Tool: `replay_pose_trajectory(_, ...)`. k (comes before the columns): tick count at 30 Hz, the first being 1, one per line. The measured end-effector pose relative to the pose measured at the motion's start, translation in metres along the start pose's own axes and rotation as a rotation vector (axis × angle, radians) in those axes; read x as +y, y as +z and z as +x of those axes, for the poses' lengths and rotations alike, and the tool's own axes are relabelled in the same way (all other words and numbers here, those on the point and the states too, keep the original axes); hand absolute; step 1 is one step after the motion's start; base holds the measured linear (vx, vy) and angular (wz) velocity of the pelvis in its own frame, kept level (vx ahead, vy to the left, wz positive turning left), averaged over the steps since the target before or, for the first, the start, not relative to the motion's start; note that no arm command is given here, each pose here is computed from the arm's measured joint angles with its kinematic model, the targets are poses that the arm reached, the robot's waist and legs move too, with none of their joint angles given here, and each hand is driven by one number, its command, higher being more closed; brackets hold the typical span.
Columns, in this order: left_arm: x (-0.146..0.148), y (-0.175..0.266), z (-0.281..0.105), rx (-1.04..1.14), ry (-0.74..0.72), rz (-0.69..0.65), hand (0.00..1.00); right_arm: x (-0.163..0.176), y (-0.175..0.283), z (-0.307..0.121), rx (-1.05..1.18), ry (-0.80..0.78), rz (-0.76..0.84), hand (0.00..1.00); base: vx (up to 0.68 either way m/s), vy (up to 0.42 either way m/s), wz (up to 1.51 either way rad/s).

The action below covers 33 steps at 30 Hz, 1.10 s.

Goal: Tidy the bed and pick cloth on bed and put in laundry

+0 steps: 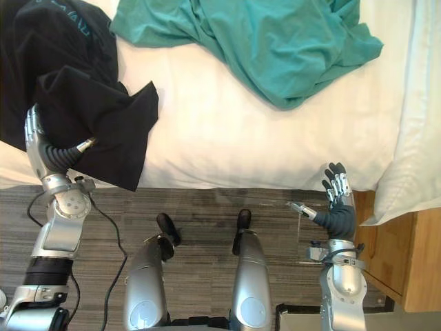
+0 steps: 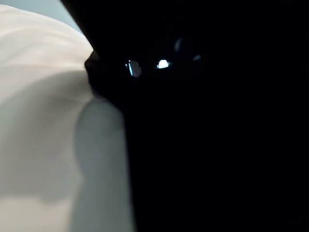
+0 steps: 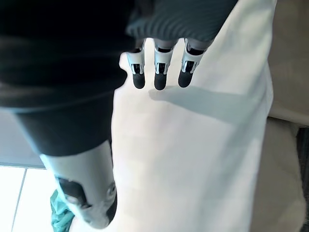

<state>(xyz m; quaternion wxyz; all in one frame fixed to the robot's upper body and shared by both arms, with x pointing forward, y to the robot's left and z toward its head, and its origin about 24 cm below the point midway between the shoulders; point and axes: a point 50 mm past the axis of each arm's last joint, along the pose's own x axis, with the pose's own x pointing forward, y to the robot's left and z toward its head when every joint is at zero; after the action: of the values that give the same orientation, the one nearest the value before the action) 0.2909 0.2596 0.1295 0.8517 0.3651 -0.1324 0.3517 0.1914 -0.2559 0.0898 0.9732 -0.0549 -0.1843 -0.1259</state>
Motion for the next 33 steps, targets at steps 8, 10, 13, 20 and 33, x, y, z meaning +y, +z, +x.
replay_pose_trajectory(8,0.011,-0.022,-0.009,0.057,0.070,0.114,1.00,0.005,0.042,0.018,-0.255,0.093,0.001,0.00,0.02,-0.002,-0.06)
replay_pose_trajectory(10,0.010,-0.023,-0.010,0.044,0.071,0.104,1.00,0.007,0.050,0.019,-0.290,0.094,0.003,0.00,0.03,0.008,-0.05)
replay_pose_trajectory(13,0.006,-0.021,-0.012,0.019,0.047,-0.009,1.00,0.014,0.069,0.020,-0.377,0.127,-0.034,0.00,0.04,0.011,0.10)
replay_pose_trajectory(20,-0.010,-0.016,-0.030,0.009,-0.325,-0.416,1.00,0.030,0.106,0.017,-0.524,0.213,-0.212,0.00,0.05,0.034,0.12)
replay_pose_trajectory(33,-0.065,-0.102,-0.195,0.838,-0.923,-0.952,1.00,0.038,0.059,0.074,-0.246,0.157,-0.421,0.00,0.07,0.025,0.05)
